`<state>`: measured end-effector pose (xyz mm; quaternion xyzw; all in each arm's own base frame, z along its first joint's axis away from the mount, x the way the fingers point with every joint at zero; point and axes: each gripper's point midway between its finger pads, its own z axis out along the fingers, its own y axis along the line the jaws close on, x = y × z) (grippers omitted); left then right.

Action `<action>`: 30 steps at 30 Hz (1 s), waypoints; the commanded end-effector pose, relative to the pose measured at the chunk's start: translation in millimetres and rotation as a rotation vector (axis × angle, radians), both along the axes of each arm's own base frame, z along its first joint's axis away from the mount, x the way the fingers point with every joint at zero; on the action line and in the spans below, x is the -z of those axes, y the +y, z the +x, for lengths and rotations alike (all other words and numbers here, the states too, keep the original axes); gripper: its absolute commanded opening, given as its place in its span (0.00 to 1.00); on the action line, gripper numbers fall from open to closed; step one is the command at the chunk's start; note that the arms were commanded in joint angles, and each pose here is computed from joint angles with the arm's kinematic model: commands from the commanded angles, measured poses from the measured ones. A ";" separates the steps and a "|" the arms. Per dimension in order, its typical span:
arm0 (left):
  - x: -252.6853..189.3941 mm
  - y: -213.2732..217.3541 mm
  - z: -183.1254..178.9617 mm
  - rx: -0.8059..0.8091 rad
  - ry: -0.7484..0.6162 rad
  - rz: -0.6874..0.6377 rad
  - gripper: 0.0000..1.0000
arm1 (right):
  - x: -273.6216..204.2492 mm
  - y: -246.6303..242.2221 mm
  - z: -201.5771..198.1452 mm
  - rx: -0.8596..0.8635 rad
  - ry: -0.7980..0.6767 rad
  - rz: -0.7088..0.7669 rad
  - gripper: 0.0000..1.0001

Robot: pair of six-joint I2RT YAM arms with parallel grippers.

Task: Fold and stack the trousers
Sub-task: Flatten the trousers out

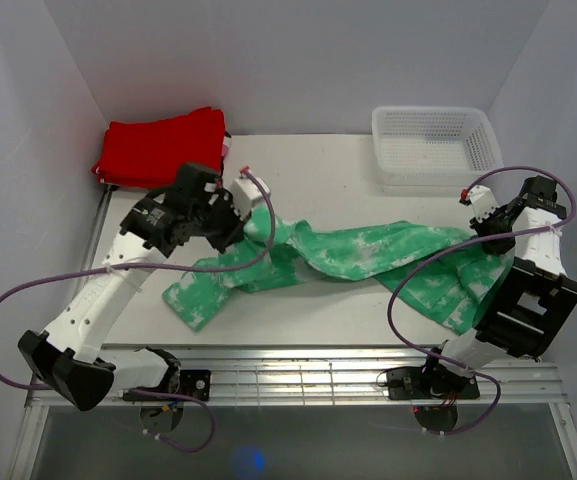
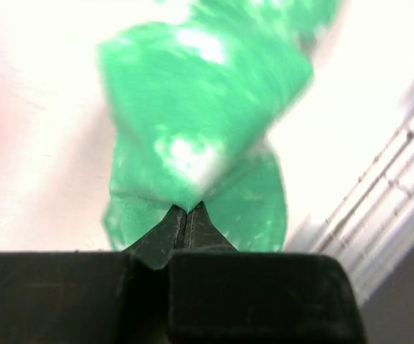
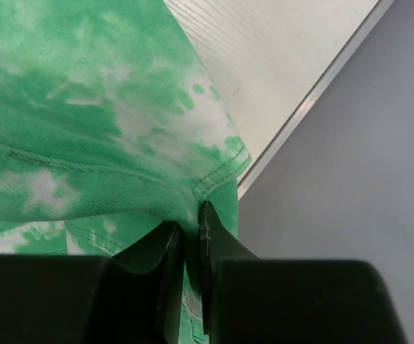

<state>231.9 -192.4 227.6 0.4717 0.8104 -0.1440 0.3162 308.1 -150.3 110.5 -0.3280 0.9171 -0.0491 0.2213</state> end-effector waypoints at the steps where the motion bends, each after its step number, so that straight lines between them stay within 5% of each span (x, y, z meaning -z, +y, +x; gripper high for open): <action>1: -52.0 20.4 53.8 -0.155 -0.098 -0.150 0.00 | -16.1 6.4 1.8 -0.059 -0.059 -0.004 0.08; 7: -43.2 121.5 191.0 -0.581 -0.021 -0.273 0.00 | -21.0 13.3 13.2 -0.121 -0.083 -0.024 0.08; 12: -13.2 190.0 251.8 -0.795 0.068 -0.360 0.00 | -13.1 11.9 37.0 -0.172 -0.110 -0.112 0.08; 15: 5.6 188.4 260.1 -0.755 0.111 -0.351 0.36 | -12.7 17.0 60.0 -0.150 -0.136 -0.142 0.30; 16: 7.0 192.0 256.8 -0.750 0.104 -0.324 0.57 | -19.5 20.3 71.5 -0.117 -0.154 -0.138 0.47; 19: -0.6 196.2 239.1 -0.702 0.080 -0.275 0.98 | -35.5 23.4 82.0 -0.072 -0.160 -0.101 0.74; 20: -5.3 196.9 218.4 -0.689 0.091 -0.240 0.98 | -56.0 19.4 88.5 -0.054 -0.190 -0.106 0.94; 21: -7.1 197.8 205.8 -0.602 0.066 -0.187 0.98 | -62.1 18.5 86.0 -0.047 -0.187 -0.103 0.98; 23: 6.2 192.4 167.6 -0.488 0.118 -0.129 0.98 | -77.8 16.1 69.4 -0.068 -0.179 -0.101 0.90; 30: 74.4 182.4 -0.9 -0.048 0.276 0.094 0.96 | -69.7 59.8 -30.7 -0.339 0.005 -0.039 0.93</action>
